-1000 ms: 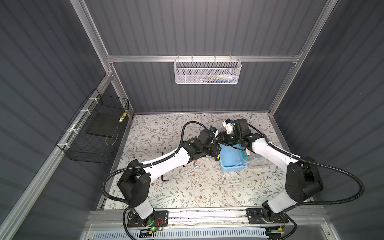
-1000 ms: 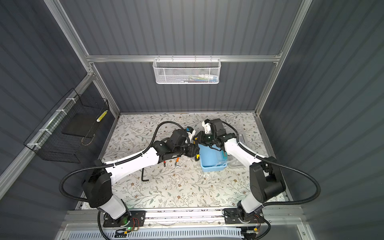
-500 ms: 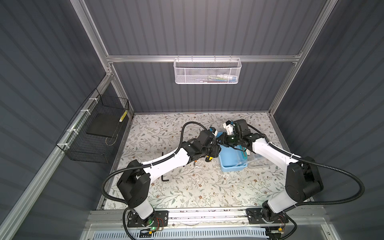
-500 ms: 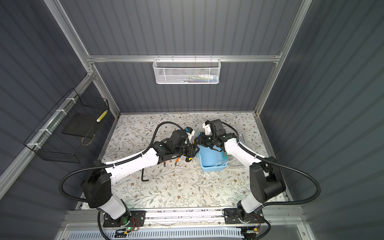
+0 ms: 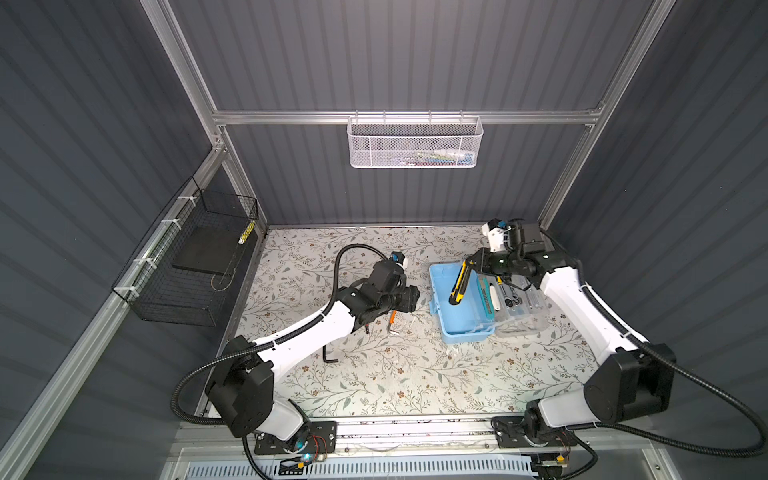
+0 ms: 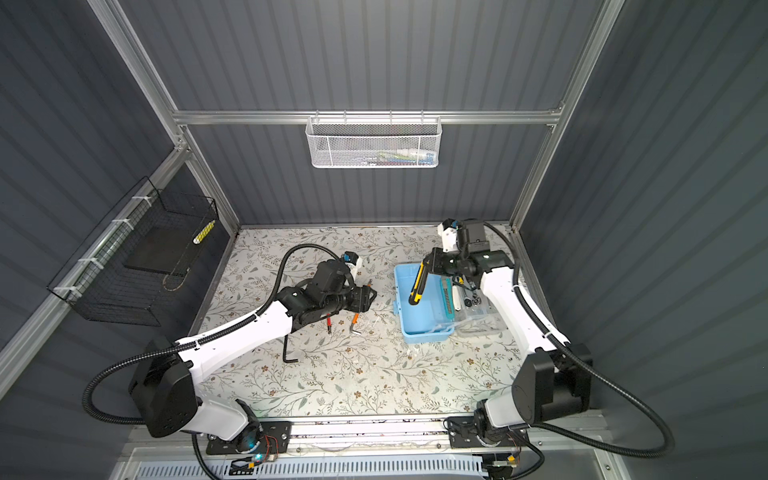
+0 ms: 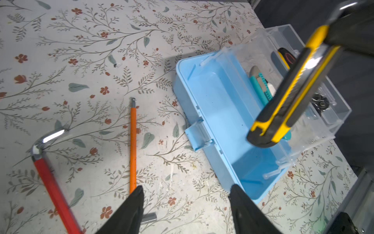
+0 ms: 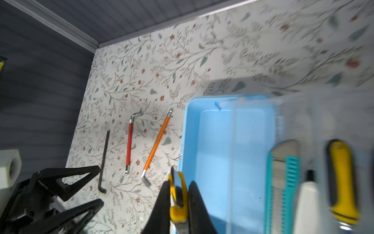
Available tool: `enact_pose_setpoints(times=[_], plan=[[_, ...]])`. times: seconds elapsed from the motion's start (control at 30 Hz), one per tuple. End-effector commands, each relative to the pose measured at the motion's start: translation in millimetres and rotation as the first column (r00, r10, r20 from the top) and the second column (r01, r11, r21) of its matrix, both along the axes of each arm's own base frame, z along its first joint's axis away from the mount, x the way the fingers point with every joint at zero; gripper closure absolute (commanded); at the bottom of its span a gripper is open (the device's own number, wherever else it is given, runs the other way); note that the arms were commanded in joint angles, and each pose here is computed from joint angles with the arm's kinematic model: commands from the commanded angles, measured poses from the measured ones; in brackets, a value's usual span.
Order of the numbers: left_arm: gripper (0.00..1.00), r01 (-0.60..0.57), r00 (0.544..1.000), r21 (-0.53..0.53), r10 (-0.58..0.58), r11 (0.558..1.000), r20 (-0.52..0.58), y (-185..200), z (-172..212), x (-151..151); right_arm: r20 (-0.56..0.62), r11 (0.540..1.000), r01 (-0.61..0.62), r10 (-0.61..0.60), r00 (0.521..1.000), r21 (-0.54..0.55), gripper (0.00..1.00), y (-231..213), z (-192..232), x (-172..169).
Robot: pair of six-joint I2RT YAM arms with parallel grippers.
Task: Pack the tool kit
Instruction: 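Carry the knife into the clear tray with the right gripper and release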
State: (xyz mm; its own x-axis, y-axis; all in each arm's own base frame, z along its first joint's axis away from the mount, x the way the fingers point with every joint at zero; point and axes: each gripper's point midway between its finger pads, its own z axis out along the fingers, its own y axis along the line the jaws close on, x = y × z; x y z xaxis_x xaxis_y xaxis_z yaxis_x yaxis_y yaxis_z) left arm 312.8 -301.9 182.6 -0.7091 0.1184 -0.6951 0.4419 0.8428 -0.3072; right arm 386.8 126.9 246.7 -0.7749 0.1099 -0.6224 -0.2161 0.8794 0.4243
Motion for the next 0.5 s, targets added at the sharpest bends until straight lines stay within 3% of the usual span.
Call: enact_pose_setpoints(times=[0.0,0.23,0.47], plan=[[0.32,0.030,0.999,0.020,-0.030,0.999,-0.029,6,-9,-6,-0.023,0.985,-0.027,0.024,0.999,-0.168,1.00,-25,-5,-10],[0.32,0.057,0.996,0.033,-0.054,0.998,-0.065,5,-25,-10,-0.107,0.940,-0.071,0.037,0.994,-0.333,1.00,-46,-17,-4],[0.32,0.057,0.996,0.036,-0.054,0.998,-0.077,8,-32,-10,-0.168,0.940,-0.126,0.075,0.983,-0.317,1.00,-38,-37,2]])
